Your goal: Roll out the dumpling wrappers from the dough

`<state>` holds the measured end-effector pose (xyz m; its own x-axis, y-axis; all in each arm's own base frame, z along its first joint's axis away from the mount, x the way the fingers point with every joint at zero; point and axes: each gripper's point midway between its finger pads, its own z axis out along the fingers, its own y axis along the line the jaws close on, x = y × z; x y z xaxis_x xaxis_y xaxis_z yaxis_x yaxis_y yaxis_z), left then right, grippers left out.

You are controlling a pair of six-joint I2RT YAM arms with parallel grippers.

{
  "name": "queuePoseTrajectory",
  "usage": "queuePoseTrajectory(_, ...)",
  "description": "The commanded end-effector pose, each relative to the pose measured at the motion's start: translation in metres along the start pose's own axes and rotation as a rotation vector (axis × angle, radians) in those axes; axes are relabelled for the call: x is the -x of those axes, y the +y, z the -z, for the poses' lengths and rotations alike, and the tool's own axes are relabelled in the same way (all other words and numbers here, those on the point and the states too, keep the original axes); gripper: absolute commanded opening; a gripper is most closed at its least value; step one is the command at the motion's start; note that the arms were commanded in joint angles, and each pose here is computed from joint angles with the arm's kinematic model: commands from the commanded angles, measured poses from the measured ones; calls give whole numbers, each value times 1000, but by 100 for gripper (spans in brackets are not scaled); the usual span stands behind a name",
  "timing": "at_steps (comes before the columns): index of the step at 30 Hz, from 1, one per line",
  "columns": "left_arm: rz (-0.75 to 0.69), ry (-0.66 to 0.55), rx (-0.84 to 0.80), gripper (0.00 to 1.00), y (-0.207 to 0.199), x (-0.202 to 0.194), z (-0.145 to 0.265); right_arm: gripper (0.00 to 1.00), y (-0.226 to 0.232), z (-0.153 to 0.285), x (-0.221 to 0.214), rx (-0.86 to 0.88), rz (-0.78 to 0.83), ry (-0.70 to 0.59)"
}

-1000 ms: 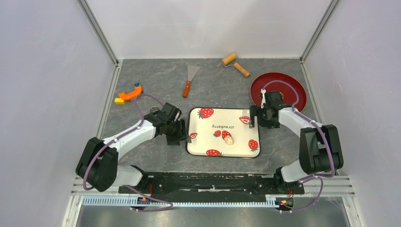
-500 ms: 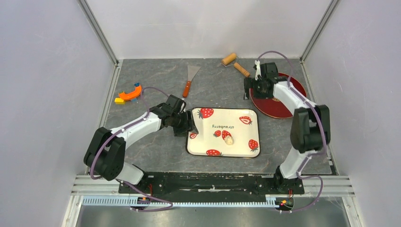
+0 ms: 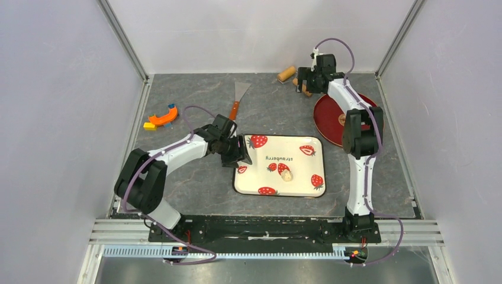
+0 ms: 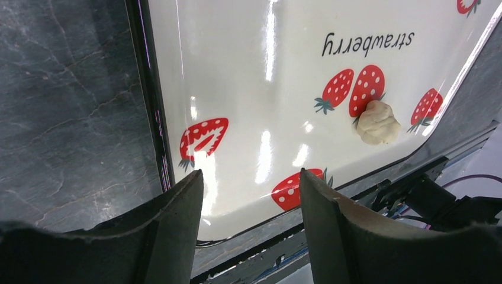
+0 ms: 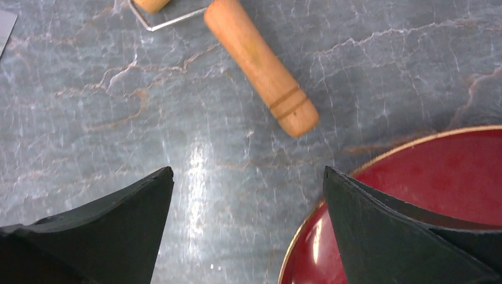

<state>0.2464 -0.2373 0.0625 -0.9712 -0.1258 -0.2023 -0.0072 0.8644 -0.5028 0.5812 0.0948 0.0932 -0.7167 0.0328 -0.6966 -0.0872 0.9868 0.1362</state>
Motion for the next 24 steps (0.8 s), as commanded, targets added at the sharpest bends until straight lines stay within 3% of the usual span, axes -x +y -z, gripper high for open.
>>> queuePoseTrajectory(1,-38,-6,-62,66,-18,16,-3,98,-7,-23,33,-6,-49,-132)
queuePoseTrajectory(10,-33,38,-55,65,-21,22,-12,97,-4,-76,27,53,-80,-154)
queuePoseTrajectory(14,-28,32,-49,64,-21,29,-11,81,-1,-83,22,76,-59,-153)
queuePoseTrajectory(19,-24,1,-53,64,-24,42,-3,71,14,-76,14,103,64,-121)
queuePoseTrajectory(24,-21,-41,-79,64,-32,57,9,46,30,-71,-2,94,141,-85)
